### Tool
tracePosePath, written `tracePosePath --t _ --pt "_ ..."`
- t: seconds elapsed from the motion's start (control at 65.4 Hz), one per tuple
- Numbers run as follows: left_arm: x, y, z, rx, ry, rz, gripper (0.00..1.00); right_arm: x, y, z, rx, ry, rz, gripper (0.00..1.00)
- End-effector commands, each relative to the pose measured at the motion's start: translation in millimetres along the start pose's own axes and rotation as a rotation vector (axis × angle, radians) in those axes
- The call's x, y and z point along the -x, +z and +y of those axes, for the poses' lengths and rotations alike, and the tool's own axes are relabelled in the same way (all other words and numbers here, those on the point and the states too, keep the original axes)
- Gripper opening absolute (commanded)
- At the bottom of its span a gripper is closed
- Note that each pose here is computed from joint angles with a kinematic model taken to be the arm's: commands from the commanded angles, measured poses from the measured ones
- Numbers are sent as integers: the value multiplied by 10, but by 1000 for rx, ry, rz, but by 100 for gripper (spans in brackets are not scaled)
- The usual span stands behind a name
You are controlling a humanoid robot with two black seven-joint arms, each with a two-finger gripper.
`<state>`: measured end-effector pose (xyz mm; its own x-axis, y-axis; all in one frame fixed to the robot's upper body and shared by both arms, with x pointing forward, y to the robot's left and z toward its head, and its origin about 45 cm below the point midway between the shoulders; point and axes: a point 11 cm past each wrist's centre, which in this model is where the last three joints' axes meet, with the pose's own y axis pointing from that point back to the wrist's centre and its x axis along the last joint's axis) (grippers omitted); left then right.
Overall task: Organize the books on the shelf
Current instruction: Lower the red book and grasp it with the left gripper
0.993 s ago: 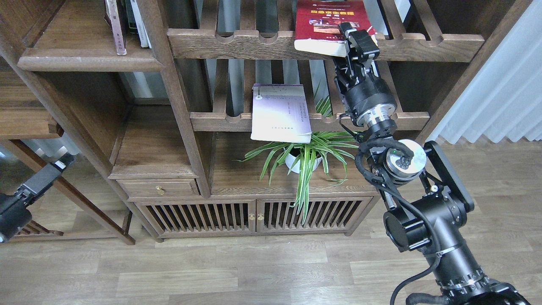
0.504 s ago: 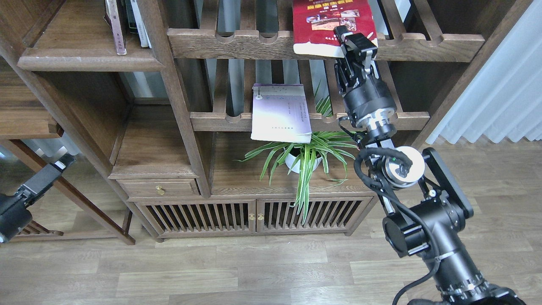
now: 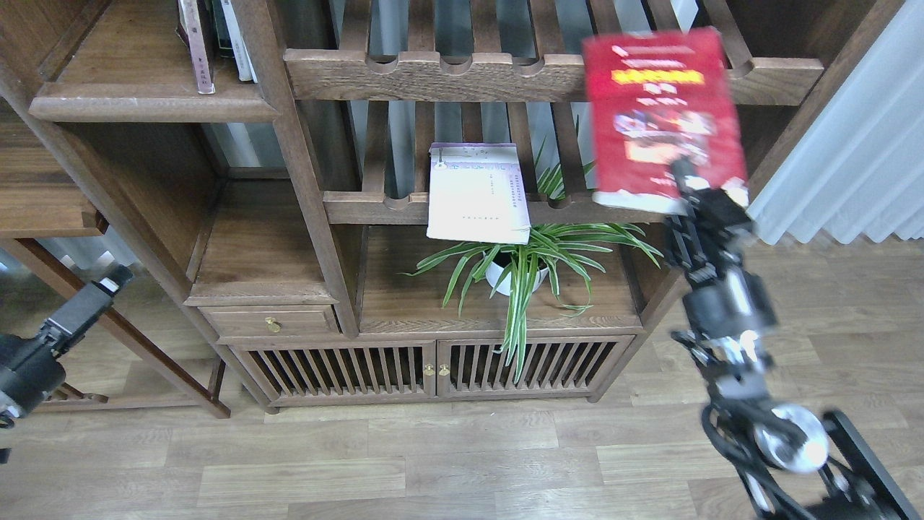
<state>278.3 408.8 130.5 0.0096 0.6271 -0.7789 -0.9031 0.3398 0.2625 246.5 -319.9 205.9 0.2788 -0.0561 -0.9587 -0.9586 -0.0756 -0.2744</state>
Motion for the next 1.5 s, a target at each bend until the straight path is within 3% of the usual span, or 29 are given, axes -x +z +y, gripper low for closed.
tracePosePath --t 0.0,0.275,0.504,0.596,0.856,0.932,1.482 --pt "17 -130 -48 -19 -10 22 99 -64 -110 268 -42 24 -35 4" --pt "52 -548 -108 -80 -33 104 99 -369 65 759 -32 155 -131 5" --pt "279 -1238 -198 -168 -123 431 99 -679 479 1013 54 264 -227 5" --pt "451 -1581 -201 -229 -160 622 99 -756 695 1093 150 295 -265 5" --pt "764 -1973 -218 -345 -216 695 98 -881 1171 1209 318 338 -357 6" --pt "825 -2098 -203 -381 -220 703 93 -913 1307 1246 371 349 -382 6" --pt "1089 -2642 -180 -494 -239 770 91 -984 1841 1461 548 402 -471 6"
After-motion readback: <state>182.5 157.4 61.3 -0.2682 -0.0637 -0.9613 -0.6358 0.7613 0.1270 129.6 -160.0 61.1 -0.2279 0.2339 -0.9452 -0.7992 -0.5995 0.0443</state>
